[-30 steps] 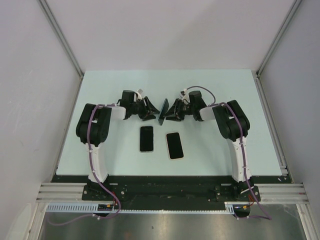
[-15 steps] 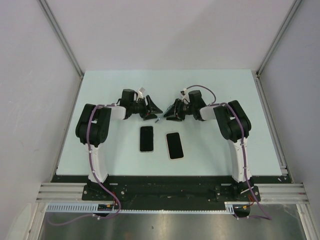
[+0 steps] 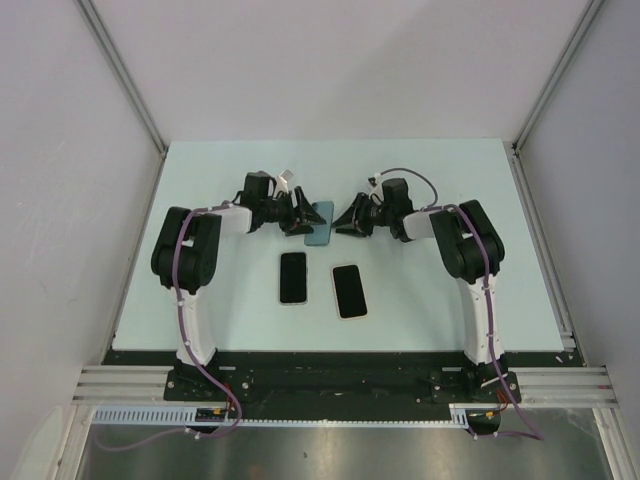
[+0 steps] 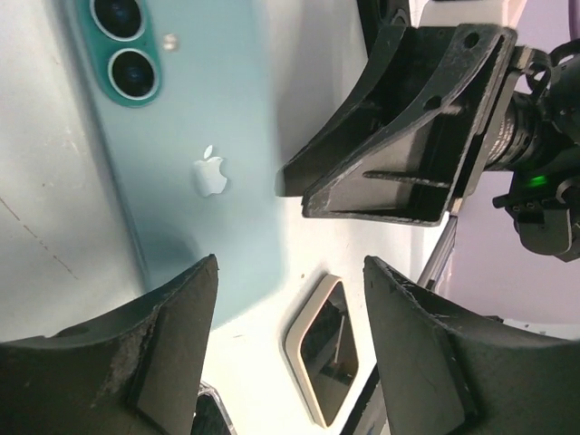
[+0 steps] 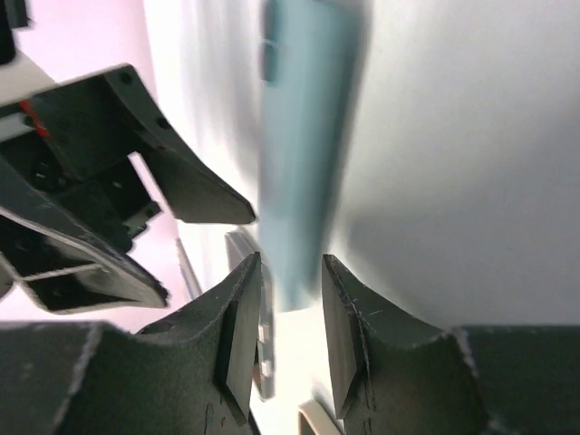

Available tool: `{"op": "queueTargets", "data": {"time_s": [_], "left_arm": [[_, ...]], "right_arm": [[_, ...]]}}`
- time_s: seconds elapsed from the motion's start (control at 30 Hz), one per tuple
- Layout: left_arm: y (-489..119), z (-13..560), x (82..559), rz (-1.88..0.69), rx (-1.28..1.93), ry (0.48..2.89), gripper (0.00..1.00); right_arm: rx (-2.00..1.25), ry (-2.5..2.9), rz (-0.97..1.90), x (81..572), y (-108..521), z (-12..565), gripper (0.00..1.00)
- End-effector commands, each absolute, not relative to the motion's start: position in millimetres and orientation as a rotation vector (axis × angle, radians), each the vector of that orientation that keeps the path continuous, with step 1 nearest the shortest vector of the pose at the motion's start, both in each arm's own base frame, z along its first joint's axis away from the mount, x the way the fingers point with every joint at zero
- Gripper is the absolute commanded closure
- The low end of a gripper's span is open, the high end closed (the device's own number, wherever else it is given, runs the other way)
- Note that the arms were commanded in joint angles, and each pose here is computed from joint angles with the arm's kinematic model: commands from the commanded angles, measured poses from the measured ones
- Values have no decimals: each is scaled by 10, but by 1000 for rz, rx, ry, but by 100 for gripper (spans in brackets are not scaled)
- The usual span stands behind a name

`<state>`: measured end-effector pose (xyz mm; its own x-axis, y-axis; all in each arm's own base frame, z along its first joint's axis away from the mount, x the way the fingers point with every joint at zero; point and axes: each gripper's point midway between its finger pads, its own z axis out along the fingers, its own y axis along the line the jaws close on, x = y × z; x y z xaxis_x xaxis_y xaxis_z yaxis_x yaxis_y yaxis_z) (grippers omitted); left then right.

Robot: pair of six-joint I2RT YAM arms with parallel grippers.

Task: Put the phone into the phone case

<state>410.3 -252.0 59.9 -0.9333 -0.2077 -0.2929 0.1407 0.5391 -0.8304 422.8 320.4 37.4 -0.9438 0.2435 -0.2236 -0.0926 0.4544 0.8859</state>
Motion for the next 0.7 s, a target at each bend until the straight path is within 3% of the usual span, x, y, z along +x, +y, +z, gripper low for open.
{"op": "queueTargets", "data": {"time_s": [0.0, 0.27, 0.4, 0.47, 0.53, 0.67], "left_arm": [[-2566, 659, 4123, -1362, 28, 2405, 30], [-2495, 737, 4163, -1314, -2, 2382, 30], [-2174, 730, 4362, -1045, -106, 2406, 34], [-2003, 665, 4454, -906, -162, 2448, 45], [-1923, 552, 4483, -828, -185, 2488, 67], [-1825, 388, 4539, -735, -244, 2530, 84]], "right_arm": [[125, 2228, 1619, 4378, 3337, 669, 63], [175, 2192, 1683, 4394, 3431, 653, 60], [187, 2284, 1478, 4401, 3355, 528, 58], [204, 2295, 1367, 4453, 3286, 552, 57], [215, 2348, 1272, 4421, 3212, 461, 53], [220, 2361, 1177, 4420, 3200, 429, 48]]}}
